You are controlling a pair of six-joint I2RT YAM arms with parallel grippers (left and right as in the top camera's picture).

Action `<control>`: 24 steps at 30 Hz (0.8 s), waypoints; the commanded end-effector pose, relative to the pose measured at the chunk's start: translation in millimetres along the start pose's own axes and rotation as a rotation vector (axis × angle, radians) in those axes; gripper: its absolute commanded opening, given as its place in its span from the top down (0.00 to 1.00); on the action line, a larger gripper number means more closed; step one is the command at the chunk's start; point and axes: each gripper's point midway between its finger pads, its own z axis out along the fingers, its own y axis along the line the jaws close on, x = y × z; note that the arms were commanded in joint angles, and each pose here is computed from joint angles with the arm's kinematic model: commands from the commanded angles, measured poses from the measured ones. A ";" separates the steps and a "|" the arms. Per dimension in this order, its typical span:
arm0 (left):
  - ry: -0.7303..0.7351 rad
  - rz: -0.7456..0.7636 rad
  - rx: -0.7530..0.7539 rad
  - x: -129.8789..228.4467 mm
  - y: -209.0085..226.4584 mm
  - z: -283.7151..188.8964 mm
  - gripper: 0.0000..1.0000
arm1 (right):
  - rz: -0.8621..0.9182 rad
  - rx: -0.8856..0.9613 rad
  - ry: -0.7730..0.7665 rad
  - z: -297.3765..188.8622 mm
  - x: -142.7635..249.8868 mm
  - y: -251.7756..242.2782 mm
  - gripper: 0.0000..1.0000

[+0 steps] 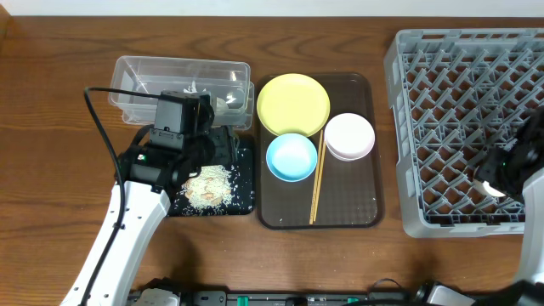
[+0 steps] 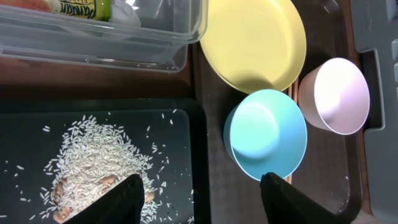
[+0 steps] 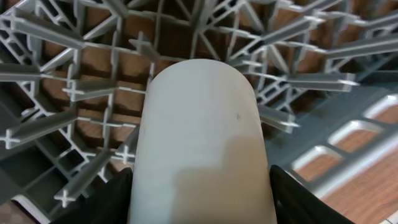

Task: Sort waste into correct bins and load items into the dishwasher rack
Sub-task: 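Carry the cup right and place it in the dish rack, then reach right gripper to the pink bowl and grasp its rim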

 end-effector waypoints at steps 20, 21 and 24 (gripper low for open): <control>0.048 -0.028 -0.250 15.7 45.5 -6.7 0.36 | -0.151 -0.535 -0.254 -80.6 -46.2 102.5 0.25; 0.047 -0.051 -0.279 16.8 50.4 -8.1 0.36 | -0.190 -0.591 -0.288 -92.6 -47.1 117.3 0.27; 0.038 -0.121 -0.359 19.9 64.0 -12.7 0.36 | -0.309 -0.656 -0.335 -109.8 -40.4 152.3 0.27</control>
